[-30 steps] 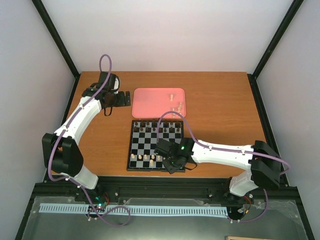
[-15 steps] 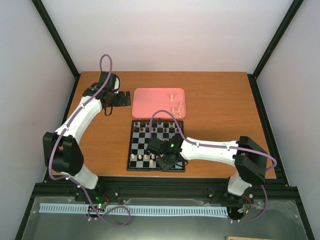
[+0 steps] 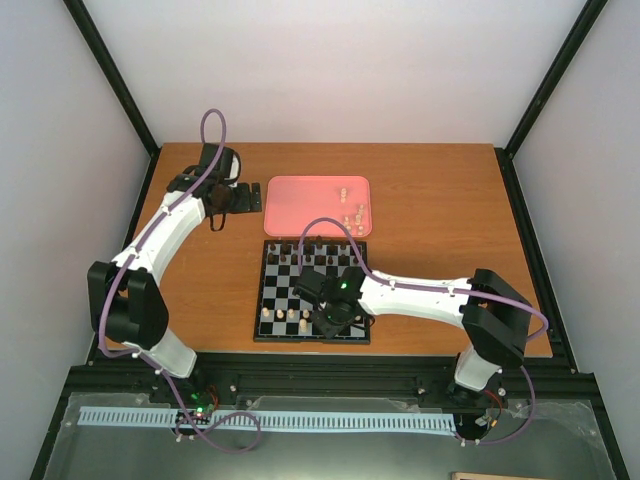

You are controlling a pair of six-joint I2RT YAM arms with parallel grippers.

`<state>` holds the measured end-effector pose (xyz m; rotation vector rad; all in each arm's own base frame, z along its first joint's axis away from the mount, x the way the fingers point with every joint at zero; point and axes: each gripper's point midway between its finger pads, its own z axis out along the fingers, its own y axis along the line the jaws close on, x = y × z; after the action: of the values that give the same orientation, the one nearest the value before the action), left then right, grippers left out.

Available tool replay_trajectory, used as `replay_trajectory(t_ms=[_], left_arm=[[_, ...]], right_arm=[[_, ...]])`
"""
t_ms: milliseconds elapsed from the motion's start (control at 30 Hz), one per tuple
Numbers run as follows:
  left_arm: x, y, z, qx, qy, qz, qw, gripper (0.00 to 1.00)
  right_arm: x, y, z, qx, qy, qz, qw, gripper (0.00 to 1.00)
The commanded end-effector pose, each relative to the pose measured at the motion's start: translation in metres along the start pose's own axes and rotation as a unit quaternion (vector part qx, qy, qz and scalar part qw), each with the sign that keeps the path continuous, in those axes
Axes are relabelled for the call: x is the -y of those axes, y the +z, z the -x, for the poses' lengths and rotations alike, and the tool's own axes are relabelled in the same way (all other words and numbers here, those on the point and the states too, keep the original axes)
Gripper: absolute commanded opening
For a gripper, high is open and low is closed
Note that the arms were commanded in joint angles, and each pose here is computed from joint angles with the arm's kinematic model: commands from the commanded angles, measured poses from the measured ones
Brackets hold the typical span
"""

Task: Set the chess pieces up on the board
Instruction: Place the chess piece on the chessboard.

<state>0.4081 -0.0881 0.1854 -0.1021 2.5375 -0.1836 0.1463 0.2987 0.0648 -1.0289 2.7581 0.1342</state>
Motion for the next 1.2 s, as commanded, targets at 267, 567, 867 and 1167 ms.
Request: replay_trajectory(t_ms=[267,567,867,1167], left_arm=[[0.0,-0.001,0.01,0.014,0.01,0.003,1.0,1.0],[0.001,-0.001,0.008,0.013,0.01,0.001,1.0,1.0],[0.0,-0.002,0.009,0.013,0.01,0.003,1.0,1.0],[0.001,-0.002,0.008,0.012,0.011,0.001,1.0,1.0]], right_arm=[[-0.004,0.002,-0.002,0.0,0.002,0.023,1.0,0.11],[-0.003,0.008,-0.012,-0.012,0.008,0.026,1.0,0.11],[-0.002,0.003,-0.008,-0.005,0.005,0.022,1.0,0.33],[0.004,-0.044,0.019,0.037,0.01,0.0,0.999,0.39]])
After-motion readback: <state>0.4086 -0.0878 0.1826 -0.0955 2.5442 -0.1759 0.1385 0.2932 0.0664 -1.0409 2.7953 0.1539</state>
